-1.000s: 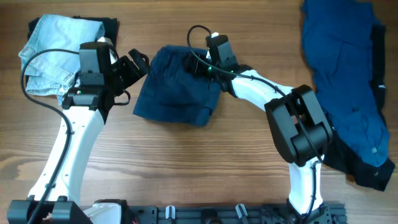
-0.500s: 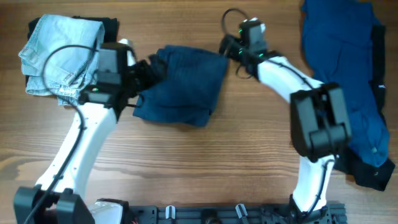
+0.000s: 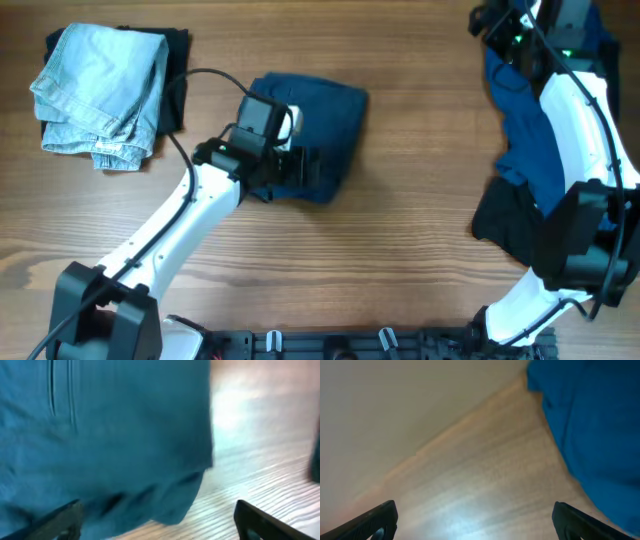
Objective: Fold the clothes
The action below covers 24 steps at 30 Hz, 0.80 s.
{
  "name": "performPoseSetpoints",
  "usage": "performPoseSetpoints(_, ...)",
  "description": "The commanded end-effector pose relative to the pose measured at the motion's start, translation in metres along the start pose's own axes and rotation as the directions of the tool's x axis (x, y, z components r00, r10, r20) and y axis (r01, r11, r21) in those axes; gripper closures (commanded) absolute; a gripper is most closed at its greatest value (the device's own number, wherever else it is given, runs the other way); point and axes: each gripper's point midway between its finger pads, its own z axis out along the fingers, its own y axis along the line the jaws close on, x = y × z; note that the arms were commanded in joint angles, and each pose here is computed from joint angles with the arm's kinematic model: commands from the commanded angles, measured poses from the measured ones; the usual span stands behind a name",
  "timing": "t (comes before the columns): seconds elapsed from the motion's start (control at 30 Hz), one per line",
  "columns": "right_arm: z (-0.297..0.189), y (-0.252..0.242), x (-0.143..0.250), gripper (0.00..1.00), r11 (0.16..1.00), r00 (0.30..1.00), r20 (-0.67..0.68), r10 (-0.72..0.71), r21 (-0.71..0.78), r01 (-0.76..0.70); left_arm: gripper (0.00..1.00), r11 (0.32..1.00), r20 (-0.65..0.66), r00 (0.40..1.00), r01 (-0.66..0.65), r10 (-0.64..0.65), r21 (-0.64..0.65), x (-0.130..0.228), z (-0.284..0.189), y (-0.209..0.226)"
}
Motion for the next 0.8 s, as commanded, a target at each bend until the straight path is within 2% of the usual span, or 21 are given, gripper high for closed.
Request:
performPoseSetpoints(0.0,0.007,0.019,0.022,0.0,0.996,0.996,-0.071,-0.051,-0.076,0.045,0.22,0.994,-0.078,0.996,-0.049,0.042,-0.099,0.017,0.015,0.014)
performPoseSetpoints(0.03,0.007,0.02,0.022,0.0,0.996,0.996,-0.074,-0.051,-0.08,0.045,0.34,0.994,-0.1,0.995,-0.025,0.014,-0.108,0.022,0.019,0.016)
performPoseSetpoints(0.07,0.007,0.02,0.023,0.0,0.996,0.996,-0.075,-0.051,-0.083,0.044,0.5,0.993,-0.121,0.993,0.003,-0.017,-0.119,0.027,0.023,0.018)
performPoseSetpoints(0.1,0.007,0.021,0.024,0.0,0.995,0.996,-0.079,-0.052,-0.087,0.045,0.61,0.991,-0.139,0.989,0.03,-0.048,-0.13,0.032,0.026,0.02)
performPoseSetpoints(0.13,0.007,0.022,0.024,0.0,0.995,0.995,-0.084,-0.051,-0.091,0.044,0.77,0.989,-0.154,0.985,0.052,-0.074,-0.141,0.036,0.028,0.021)
performPoseSetpoints(0.17,0.007,0.022,0.025,0.0,0.995,0.995,-0.087,-0.051,-0.092,0.043,0.85,0.985,-0.169,0.981,0.074,-0.1,-0.153,0.04,0.029,0.023)
performPoseSetpoints(0.23,0.007,0.022,0.025,0.0,0.995,0.995,-0.088,-0.051,-0.092,0.043,0.91,0.981,-0.186,0.974,0.099,-0.13,-0.169,0.045,0.031,0.026)
performPoseSetpoints(0.3,0.007,0.021,0.026,0.0,0.995,0.995,-0.091,-0.05,-0.09,0.042,0.94,0.968,-0.186,0.967,0.132,-0.173,-0.214,0.048,0.033,0.033)
performPoseSetpoints(0.5,0.007,0.021,0.026,0.0,0.995,0.995,-0.091,-0.05,-0.09,0.042,0.96,0.91,-0.129,0.962,0.176,-0.239,-0.375,0.048,0.044,0.065)
performPoseSetpoints(0.77,0.007,0.021,0.026,0.0,0.995,0.995,-0.09,-0.05,-0.09,0.042,0.91,0.845,0.097,0.982,0.186,-0.159,-0.502,0.0,0.075,0.099)
